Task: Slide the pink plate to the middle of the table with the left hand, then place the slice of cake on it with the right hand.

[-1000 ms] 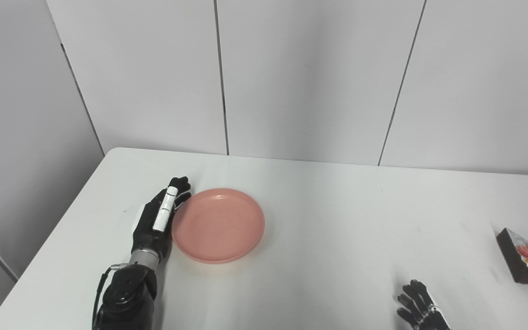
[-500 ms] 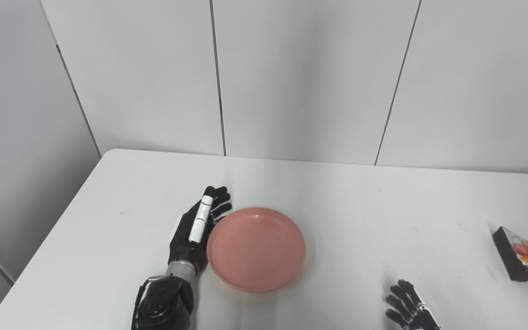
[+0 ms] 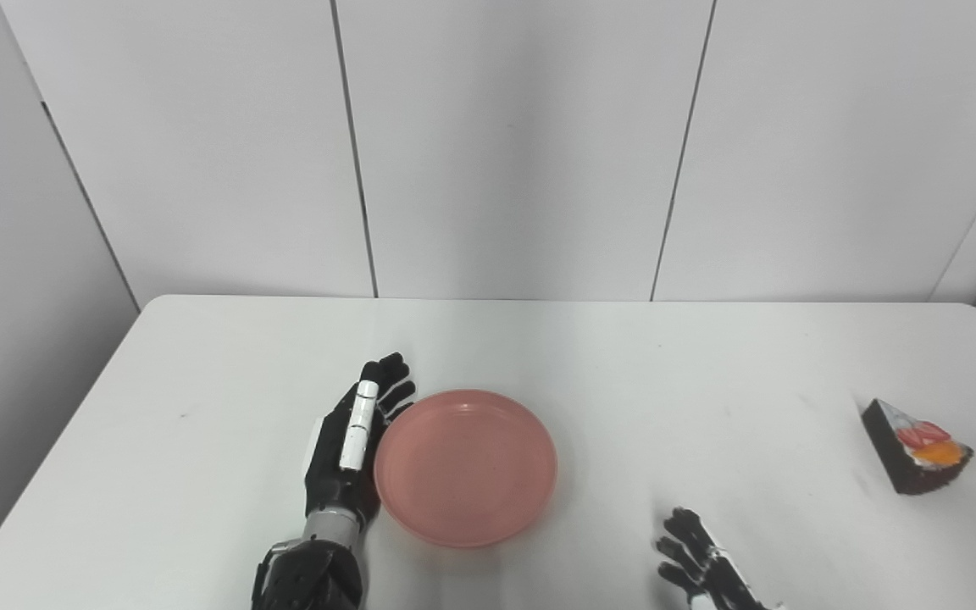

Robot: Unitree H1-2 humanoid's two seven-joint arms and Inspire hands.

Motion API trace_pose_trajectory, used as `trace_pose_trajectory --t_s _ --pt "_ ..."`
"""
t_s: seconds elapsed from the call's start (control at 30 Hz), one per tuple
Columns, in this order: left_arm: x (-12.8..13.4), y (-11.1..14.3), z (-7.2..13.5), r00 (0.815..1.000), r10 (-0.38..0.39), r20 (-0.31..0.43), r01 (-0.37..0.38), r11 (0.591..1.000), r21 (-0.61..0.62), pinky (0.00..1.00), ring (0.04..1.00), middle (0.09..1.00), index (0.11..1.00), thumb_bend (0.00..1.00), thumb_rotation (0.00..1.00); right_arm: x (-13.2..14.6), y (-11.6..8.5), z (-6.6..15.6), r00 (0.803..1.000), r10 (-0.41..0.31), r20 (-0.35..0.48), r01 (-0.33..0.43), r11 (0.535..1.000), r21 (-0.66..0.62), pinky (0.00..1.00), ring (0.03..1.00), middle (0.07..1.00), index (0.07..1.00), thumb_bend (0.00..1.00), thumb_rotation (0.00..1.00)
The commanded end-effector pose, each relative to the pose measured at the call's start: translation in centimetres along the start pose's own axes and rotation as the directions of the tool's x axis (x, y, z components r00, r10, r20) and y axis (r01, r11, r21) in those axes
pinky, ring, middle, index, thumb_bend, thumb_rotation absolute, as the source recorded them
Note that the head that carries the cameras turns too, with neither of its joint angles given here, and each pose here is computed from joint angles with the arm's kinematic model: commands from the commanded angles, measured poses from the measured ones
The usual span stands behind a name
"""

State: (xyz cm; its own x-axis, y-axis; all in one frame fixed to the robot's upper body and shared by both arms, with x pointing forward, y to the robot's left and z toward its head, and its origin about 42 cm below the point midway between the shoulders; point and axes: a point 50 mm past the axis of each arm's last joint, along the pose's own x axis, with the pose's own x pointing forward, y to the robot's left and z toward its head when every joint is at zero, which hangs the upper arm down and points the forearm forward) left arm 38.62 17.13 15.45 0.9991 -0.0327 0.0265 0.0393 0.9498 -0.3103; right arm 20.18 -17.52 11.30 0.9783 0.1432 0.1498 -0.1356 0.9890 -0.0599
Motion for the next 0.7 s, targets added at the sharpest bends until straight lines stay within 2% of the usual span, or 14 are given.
trace_pose_trajectory --t_s 0.0,0.13,0.37,0.47,0.67 --pt "-1.0 0.2 -1.8 0.998 0.023 -0.063 -0.024 1.0 -0.018 0.82 0.839 0.841 0.729 0.8 0.78 -1.2 1.7 0.4 1.0 -0.013 -0.023 0.014 0.999 0.038 0.86 0.883 0.917 0.91 0.79 0.92" --pt "-1.5 0.7 -2.3 0.996 0.024 -0.084 -0.027 0.999 -0.026 0.85 0.846 0.847 0.734 0.8 0.78 -0.6 3.0 0.8 1.0 -0.024 -0.018 0.024 0.999 0.029 0.85 0.881 0.921 0.917 0.76 0.92" --pt "-1.7 1.8 -2.3 0.995 0.032 -0.1 -0.032 0.999 -0.003 0.83 0.848 0.847 0.744 0.75 0.8 0.6 4.9 1.4 0.999 -0.05 -0.023 0.05 0.999 0.017 0.87 0.902 0.924 0.914 0.76 0.94" --pt "-1.5 2.6 -2.2 0.994 0.031 -0.105 -0.032 0.999 -0.01 0.81 0.839 0.84 0.734 0.76 0.8 1.2 5.7 1.6 0.998 -0.056 -0.023 0.056 0.998 0.013 0.87 0.904 0.926 0.912 0.75 0.95" --pt "-1.2 4.1 -2.4 0.992 0.032 -0.12 -0.036 0.999 -0.036 0.85 0.835 0.841 0.725 0.78 0.78 2.3 7.4 1.7 0.998 -0.062 -0.028 0.062 0.998 0.015 0.85 0.905 0.941 0.914 0.75 0.96"
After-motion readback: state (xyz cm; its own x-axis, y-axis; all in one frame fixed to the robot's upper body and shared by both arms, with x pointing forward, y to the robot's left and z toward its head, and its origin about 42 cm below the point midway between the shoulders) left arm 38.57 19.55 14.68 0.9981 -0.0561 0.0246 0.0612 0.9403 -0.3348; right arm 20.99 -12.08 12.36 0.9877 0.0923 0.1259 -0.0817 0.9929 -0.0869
